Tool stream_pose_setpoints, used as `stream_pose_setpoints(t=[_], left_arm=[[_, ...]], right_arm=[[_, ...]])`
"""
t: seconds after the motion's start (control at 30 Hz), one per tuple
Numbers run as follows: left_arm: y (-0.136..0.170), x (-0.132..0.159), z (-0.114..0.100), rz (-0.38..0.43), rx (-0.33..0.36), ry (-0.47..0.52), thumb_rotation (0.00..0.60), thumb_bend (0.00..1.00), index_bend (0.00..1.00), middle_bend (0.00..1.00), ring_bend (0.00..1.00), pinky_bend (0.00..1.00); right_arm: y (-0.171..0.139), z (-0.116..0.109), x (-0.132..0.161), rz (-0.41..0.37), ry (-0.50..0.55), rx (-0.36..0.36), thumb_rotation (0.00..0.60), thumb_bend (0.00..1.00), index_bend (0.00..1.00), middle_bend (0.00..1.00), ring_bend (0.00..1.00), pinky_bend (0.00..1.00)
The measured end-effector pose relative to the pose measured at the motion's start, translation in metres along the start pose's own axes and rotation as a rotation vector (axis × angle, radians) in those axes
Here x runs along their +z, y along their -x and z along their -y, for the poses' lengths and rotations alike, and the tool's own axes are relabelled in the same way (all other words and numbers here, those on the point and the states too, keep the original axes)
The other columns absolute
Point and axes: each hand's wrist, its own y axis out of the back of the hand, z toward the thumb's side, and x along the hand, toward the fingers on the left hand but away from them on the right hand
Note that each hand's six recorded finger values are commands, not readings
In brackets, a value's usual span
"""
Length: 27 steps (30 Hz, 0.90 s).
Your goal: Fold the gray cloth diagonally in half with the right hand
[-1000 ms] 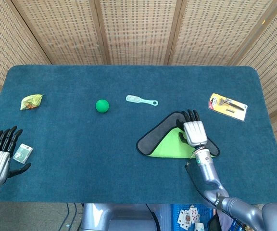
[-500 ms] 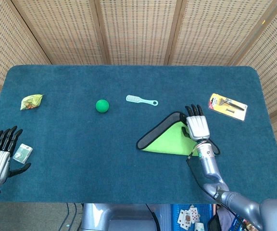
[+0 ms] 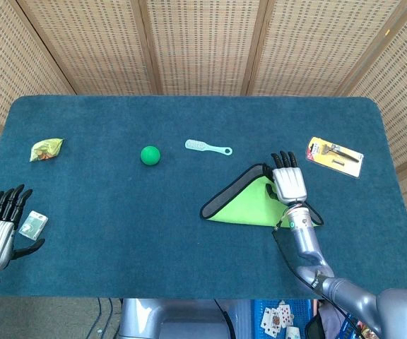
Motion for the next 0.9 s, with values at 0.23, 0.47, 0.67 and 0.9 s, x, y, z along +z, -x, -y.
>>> stream_pose_setpoints(t=[0.23, 0.47, 0.67, 0.9], left_arm=[[0.0, 0.0, 0.001, -0.002, -0.003, 0.0, 0.6, 0.11, 0.0, 0.0, 0.0, 0.0], [-0.001, -0.002, 0.001, -0.008, -0.005, 0.0, 0.6, 0.11, 0.0, 0.0, 0.0, 0.0], [-0.002, -0.004, 0.003, -0.013, -0.013, -0.002, 0.6, 0.11, 0.0, 0.0, 0.0, 0.0], [-0.002, -0.004, 0.005, -0.015, -0.02, -0.004, 0.6, 0.11, 0.0, 0.0, 0.0, 0.0]], right_arm=[[0.005, -0.002, 0.005, -0.011, -0.004, -0.003, 0.6, 0.6, 0.63, 0.14, 0.0, 0.0], [0.012, -0.003, 0.013, -0.023, -0.007, -0.002, 0.6, 0.6, 0.63, 0.14, 0.0, 0.0], [0.021, -0.002, 0.014, -0.013, -0.013, 0.004, 0.6, 0.6, 0.63, 0.14, 0.0, 0.0], [0.029, -0.003, 0.011, 0.002, -0.015, 0.003, 0.6, 0.61, 0.63, 0.15, 0.0, 0.0]])
